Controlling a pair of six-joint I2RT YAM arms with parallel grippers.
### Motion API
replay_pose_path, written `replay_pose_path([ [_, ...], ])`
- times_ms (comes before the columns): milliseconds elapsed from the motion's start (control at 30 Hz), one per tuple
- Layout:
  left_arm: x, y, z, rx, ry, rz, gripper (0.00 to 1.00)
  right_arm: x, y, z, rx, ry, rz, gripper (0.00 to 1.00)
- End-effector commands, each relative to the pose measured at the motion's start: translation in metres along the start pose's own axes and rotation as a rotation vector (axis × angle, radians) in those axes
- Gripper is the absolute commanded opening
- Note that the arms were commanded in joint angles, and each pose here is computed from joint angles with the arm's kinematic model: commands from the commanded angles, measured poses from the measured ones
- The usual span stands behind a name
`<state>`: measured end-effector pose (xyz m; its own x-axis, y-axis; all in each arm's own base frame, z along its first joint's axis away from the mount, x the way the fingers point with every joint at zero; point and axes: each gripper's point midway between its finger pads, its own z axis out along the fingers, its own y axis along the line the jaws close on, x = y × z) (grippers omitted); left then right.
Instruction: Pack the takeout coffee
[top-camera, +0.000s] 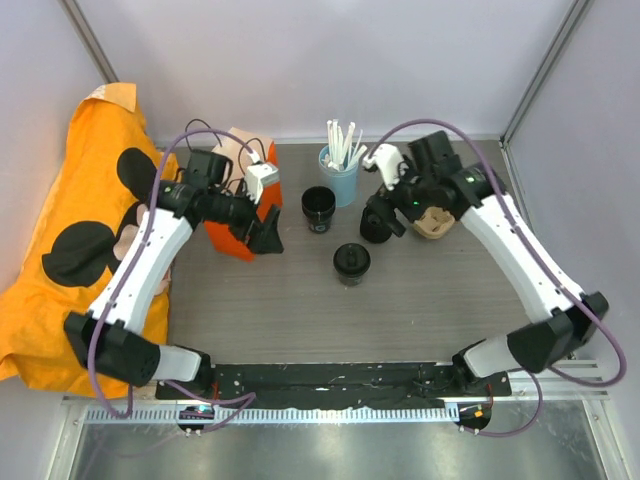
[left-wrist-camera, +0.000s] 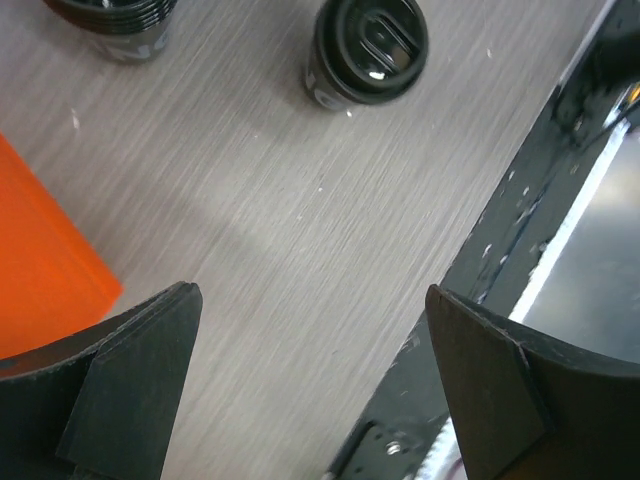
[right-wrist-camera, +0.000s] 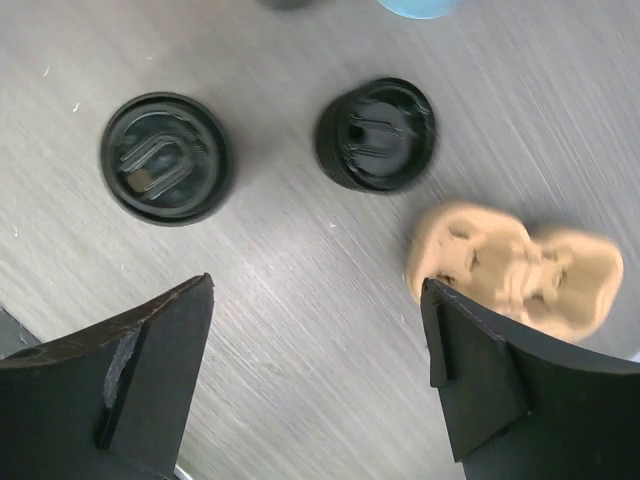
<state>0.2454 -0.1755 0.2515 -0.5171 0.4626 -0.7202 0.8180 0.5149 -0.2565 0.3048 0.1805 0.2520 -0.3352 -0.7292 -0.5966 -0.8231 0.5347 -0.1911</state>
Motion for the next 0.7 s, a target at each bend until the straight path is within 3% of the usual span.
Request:
replay_pose_path([
  [0,-0.041,0.006,0.023,0.012,-0.073,-0.181,1.00,0.000,-0.002,-0.028,0.021,-0.135,0.116,0.90],
  [267,-0.051,-0.019,0.111,0.095,0.078,-0.206,1.00,0.037,-0.013,-0.025,0.043,-0.175,0.351,0.91],
  [667,-0.052,-0.017,0.181,0.178,0.125,-0.267,1.00,0.056,-0.013,-0.028,0.036,-0.209,0.429,0.91],
])
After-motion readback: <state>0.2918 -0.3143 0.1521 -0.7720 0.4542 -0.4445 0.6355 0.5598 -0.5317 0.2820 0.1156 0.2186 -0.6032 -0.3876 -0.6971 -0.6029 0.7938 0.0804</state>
